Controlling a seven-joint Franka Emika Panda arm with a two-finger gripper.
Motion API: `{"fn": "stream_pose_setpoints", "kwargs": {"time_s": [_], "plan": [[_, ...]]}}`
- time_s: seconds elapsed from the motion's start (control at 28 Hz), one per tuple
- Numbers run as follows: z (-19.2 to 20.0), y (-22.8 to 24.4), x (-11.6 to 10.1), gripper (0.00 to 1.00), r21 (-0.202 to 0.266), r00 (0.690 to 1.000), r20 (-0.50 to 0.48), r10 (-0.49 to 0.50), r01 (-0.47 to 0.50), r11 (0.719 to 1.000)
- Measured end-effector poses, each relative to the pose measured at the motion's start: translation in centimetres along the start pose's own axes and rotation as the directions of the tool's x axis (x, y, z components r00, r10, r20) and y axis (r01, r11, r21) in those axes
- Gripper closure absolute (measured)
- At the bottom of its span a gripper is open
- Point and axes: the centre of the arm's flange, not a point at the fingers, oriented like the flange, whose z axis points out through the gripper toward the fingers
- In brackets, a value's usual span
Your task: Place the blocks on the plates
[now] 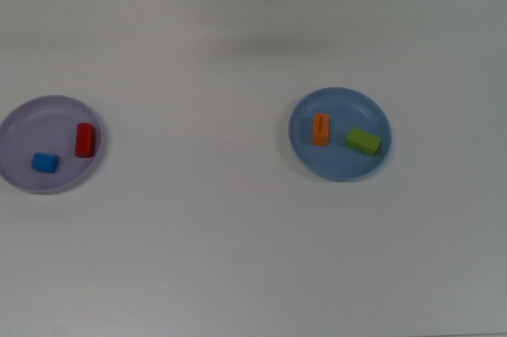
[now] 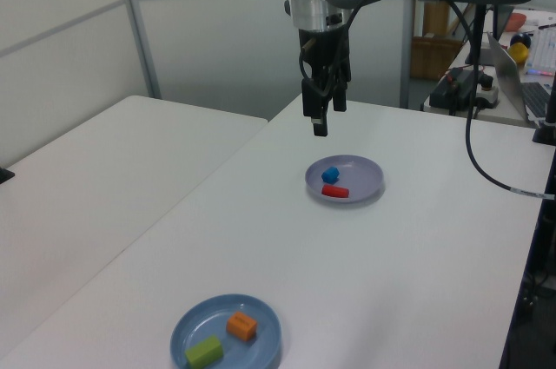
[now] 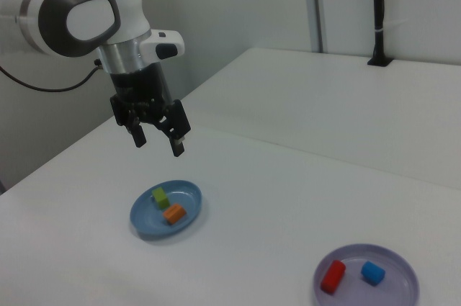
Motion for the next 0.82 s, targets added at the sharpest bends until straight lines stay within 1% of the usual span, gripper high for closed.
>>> {"fn": "stream_pose_setpoints", "kwargs": {"time_s": [0.21,0.43,0.82], "plan": [[-0.01,-0.02,0.10,0.00,0.001,1.000,-0.006,0.000,0.000,1.000],[-0.01,-0.24,0.59,0.00,0.022,0.999,-0.038,-0.002,0.002,1.000],[0.26,-0.25,0.68,0.00,0.023,0.999,-0.037,-0.002,0.002,1.000]]}}
